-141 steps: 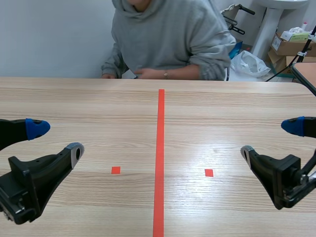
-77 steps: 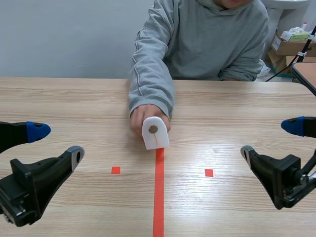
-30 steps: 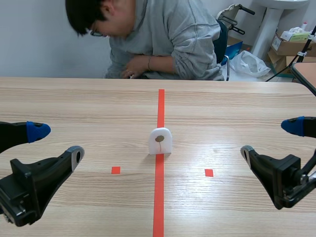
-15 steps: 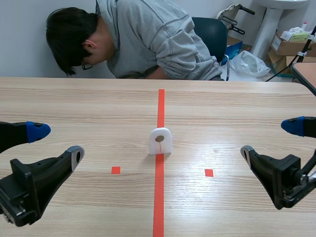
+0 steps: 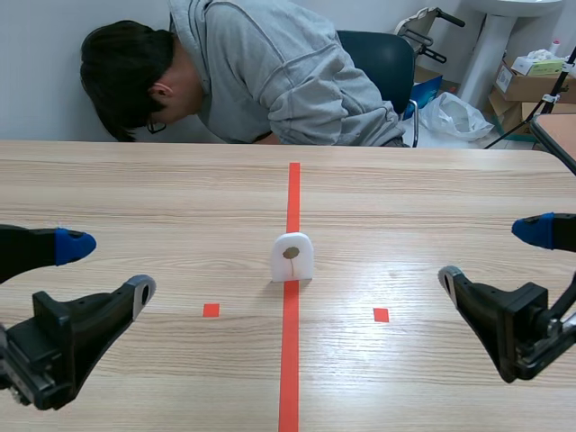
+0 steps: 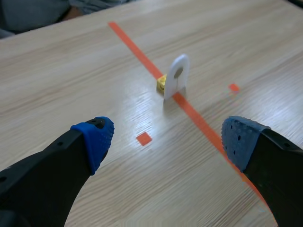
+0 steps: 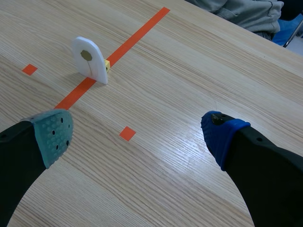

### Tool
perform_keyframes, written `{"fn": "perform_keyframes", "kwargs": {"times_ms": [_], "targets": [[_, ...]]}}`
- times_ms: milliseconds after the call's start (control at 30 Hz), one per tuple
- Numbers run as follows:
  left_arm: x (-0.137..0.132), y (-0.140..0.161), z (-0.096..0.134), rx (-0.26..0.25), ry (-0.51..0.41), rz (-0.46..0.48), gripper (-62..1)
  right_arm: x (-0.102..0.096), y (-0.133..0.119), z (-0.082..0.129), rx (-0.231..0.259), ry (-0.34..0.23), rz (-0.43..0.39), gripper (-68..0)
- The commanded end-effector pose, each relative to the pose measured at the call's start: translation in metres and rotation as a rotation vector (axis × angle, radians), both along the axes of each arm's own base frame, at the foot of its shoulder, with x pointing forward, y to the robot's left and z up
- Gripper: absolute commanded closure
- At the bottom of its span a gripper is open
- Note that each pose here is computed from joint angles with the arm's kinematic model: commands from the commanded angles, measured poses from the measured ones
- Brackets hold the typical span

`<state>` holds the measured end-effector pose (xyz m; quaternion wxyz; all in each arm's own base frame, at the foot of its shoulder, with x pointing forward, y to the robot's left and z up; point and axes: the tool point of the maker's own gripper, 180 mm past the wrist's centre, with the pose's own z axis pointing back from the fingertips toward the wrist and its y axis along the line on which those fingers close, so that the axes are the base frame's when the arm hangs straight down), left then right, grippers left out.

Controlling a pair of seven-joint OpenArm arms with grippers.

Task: Do the leaf sorting experiment

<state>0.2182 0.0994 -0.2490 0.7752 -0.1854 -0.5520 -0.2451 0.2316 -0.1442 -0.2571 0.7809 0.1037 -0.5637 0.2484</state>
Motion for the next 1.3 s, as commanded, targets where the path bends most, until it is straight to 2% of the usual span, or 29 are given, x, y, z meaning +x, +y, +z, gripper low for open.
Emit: {"fn": "perform_keyframes", "kwargs": {"times_ms": [0, 167, 433, 833, 900, 1033, 1267], "targets": [[0.010, -0.006, 0.009, -0.003, -0.042, -0.043, -49.3, 0.005, -0.001, 0.009, 0.008, -0.033, -0.003, -55.1], [0.027, -0.013, -0.002, 0.026, -0.048, -0.115, -49.3, 0.005, -0.001, 0.009, 0.008, -0.034, -0.003, -55.1], [0.058, -0.029, -0.043, 0.042, 0.017, -0.195, -49.3, 0.006, -0.001, 0.010, 0.008, -0.036, -0.002, -55.1], [0.107, -0.086, -0.083, 0.050, 0.065, -0.279, -49.3, 0.008, -0.001, 0.011, 0.009, -0.043, 0.000, -55.1], [0.112, -0.097, -0.087, 0.041, 0.074, -0.289, -49.3, 0.008, -0.001, 0.012, 0.009, -0.044, 0.000, -55.1], [0.120, -0.115, -0.096, 0.078, 0.059, -0.320, -49.3, 0.008, -0.001, 0.012, 0.009, -0.047, 0.001, -55.1], [0.132, -0.137, -0.103, 0.071, 0.050, -0.322, -49.3, 0.008, -0.001, 0.012, 0.009, -0.047, 0.001, -55.1]]}}
